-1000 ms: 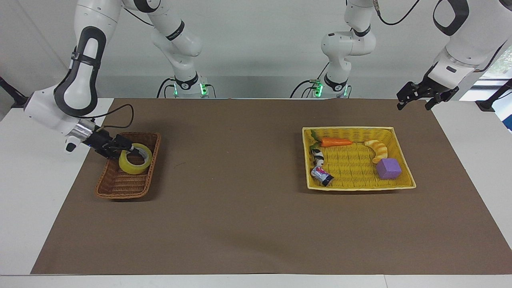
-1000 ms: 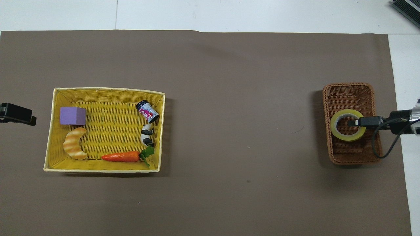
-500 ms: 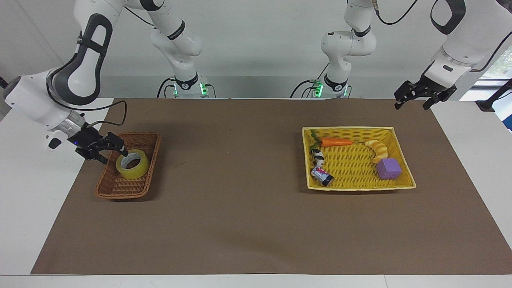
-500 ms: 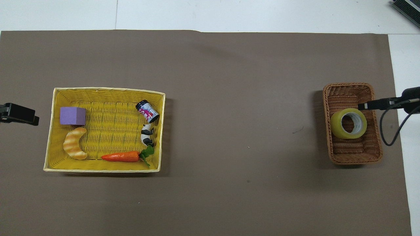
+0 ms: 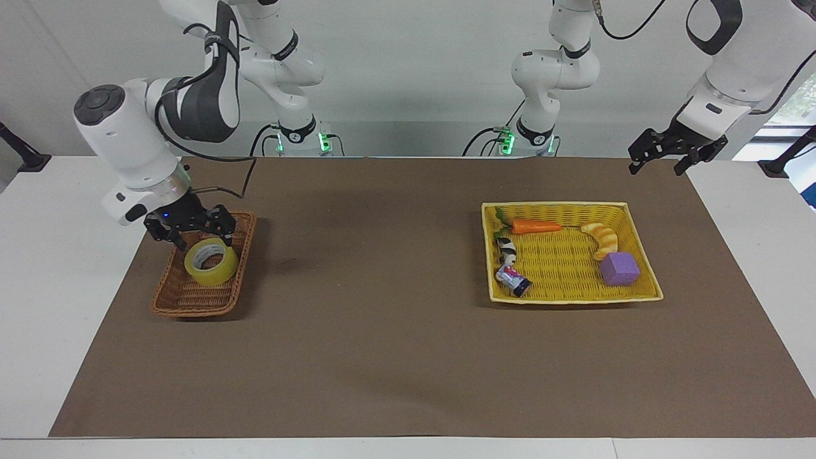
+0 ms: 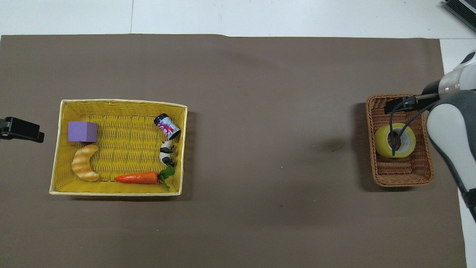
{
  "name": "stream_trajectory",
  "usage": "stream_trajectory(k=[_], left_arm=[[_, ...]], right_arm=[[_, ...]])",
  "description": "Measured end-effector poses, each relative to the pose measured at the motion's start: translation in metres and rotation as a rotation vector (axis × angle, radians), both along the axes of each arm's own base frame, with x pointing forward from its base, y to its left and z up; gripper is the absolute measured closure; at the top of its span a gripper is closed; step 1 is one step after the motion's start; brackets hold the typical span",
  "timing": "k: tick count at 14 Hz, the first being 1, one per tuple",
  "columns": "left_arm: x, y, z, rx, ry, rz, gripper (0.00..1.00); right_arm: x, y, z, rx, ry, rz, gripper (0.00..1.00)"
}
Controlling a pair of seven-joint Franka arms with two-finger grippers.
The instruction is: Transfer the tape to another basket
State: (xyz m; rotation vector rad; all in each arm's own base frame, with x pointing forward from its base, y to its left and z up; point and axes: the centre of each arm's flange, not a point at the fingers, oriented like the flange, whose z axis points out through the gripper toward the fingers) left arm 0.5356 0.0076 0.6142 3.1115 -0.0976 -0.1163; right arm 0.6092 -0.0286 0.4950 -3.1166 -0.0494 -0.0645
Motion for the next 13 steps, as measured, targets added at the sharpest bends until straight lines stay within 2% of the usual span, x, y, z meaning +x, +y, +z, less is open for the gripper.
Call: stream_trajectory(k=[2, 5, 8, 13], left_arm=[[0.0, 0.0, 0.0, 0.0, 0.0, 0.0, 0.0], [0.0, 0.0, 0.0, 0.0, 0.0, 0.0, 0.0], [0.0, 0.0, 0.0, 0.0, 0.0, 0.0, 0.0], [0.0, 0.0, 0.0, 0.0, 0.0, 0.0, 0.0]], right_arm=[[-0.007, 0.043, 0.012, -0.003, 0.013, -0.098, 0.0], [-0.018, 0.09, 0.032, 0.005, -0.007, -0.209, 0.0], [-0.035, 0.076, 0.076, 0.016, -0.052, -0.256, 0.0], [-0.079, 0.026, 0.172, 0.015, -0.051, -0.336, 0.0]])
